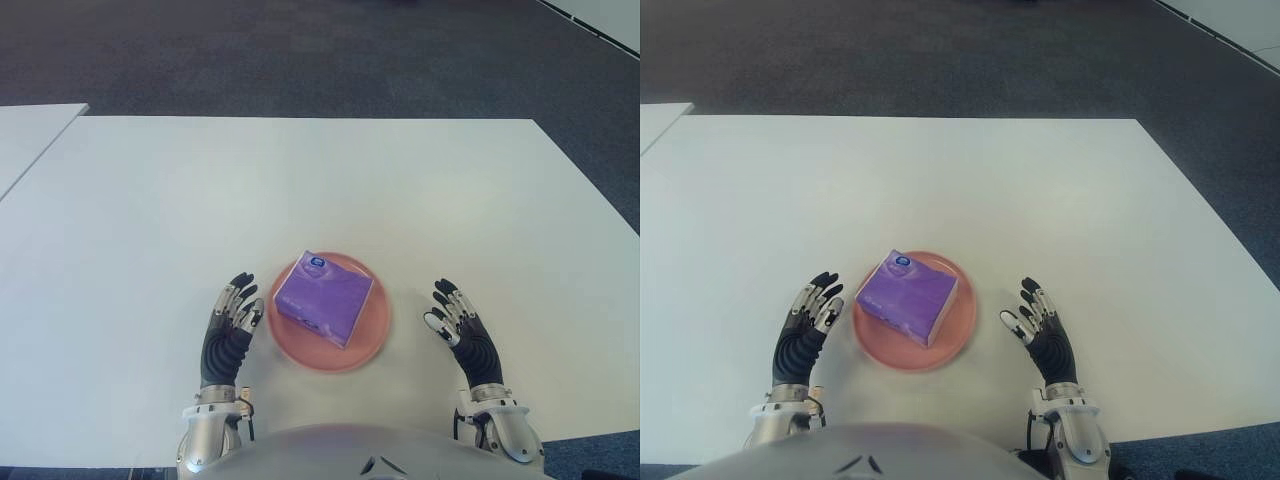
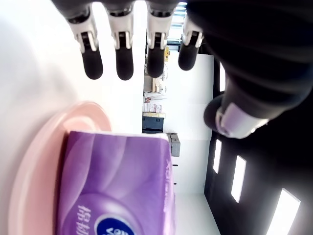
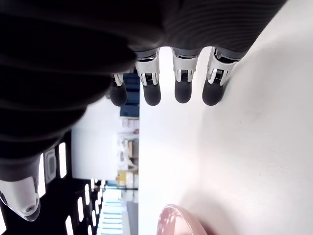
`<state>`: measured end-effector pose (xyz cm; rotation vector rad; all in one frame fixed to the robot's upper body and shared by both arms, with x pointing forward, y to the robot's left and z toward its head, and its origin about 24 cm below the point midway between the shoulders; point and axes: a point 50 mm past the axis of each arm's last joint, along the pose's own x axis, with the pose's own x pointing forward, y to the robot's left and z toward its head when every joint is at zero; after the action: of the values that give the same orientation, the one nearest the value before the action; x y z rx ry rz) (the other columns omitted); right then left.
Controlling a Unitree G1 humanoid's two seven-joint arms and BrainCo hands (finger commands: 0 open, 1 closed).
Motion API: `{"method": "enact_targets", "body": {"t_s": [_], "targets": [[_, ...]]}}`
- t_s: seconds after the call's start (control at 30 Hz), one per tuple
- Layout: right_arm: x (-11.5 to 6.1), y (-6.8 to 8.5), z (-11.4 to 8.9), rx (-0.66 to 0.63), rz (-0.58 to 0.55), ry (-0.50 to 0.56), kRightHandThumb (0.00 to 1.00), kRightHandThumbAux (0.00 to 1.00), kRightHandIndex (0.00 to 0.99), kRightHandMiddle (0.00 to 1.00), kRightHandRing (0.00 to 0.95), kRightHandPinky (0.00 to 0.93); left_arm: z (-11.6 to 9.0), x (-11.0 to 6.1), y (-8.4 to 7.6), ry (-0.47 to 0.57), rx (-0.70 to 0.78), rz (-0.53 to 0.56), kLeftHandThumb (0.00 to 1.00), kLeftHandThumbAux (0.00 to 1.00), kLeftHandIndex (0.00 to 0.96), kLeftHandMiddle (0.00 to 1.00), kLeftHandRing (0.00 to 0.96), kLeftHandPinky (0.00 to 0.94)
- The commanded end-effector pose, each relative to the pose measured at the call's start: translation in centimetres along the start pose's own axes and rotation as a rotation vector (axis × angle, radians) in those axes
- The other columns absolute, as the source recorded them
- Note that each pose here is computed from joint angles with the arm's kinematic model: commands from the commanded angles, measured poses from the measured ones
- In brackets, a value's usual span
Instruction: Put the tissue paper into the plate.
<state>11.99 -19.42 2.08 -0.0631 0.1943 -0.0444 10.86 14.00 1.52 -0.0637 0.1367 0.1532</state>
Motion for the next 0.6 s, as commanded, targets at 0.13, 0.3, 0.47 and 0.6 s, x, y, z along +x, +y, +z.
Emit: {"method": "enact_targets", "body": {"t_s": [0.13, 0.3, 0.47, 0.6], "targets": [[-0.07, -0.21, -0.08, -0.006, 0.007, 0.0, 0.146, 0.568, 0.057, 0.061, 0.0, 0.0, 0.15, -0.4, -0.5, 0.044, -0.012, 0.02, 0.253, 0.57, 0.137, 0.155, 0.158, 0.19], [-0.06, -0.29, -0.04, -0.005, 0.004, -0.003, 0.149, 0.577, 0.051, 0.059, 0.0, 0.0, 0.27, -0.44, -0.69, 0.047, -0.013, 0.021, 0.262, 0.565, 0.126, 0.154, 0.154, 0.183], [-0.01, -0.36, -0.01, 0.001, 0.004, -0.002, 0.154, 0.582, 0.048, 0.058, 0.0, 0.0, 0.23, -0.35, -0.69, 0.044, -0.034, 0.007, 0.255, 0.559, 0.129, 0.156, 0.159, 0.19], [0.06, -0.39, 0.01, 0.001, 0.002, -0.002, 0.157, 0.583, 0.049, 0.059, 0.0, 0.0, 0.22, -0.27, -0.69, 0.05, -0.035, 0.005, 0.251, 0.558, 0.138, 0.161, 0.164, 0.194]]}}
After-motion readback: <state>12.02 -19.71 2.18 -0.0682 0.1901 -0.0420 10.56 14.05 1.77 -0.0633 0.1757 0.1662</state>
